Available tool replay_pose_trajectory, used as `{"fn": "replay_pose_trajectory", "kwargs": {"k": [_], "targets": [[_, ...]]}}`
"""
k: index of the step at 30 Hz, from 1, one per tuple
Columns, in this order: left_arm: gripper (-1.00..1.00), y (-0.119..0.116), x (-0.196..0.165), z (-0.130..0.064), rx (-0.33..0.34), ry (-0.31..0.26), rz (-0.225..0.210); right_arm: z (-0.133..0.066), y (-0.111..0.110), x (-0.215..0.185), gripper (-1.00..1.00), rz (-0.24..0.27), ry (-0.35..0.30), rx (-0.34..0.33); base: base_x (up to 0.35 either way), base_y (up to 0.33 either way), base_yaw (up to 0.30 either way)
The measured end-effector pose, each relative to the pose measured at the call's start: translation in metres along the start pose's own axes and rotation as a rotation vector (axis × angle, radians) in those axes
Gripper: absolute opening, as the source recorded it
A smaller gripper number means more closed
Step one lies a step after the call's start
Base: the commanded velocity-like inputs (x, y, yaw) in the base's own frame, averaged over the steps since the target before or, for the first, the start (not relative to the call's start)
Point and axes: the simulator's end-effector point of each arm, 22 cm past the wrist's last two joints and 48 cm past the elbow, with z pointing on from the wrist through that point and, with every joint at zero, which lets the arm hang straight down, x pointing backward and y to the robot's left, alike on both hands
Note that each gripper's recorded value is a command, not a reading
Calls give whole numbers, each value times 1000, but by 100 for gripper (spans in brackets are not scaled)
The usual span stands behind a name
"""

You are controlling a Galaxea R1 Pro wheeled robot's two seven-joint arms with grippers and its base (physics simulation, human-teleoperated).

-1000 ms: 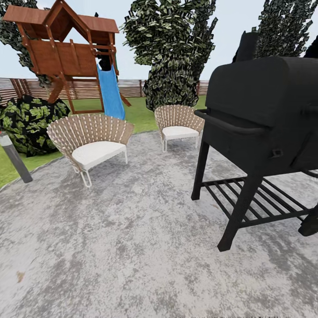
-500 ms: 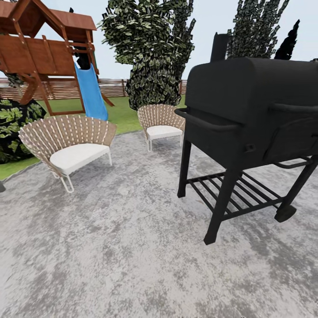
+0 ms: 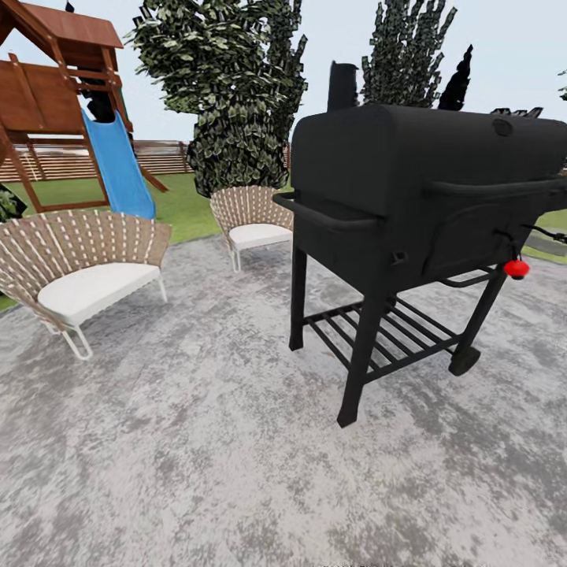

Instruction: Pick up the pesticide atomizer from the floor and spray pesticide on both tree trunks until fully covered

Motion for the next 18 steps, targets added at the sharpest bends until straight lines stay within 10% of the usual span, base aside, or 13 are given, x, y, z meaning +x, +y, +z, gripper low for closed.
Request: {"fn": "replay_pose_trajectory", "kwargs": {"k": [18], "targets": [[100, 2, -1, 0, -5, -1, -9, 0, 0, 0, 100, 0, 0, 0, 0, 0, -269]]}}
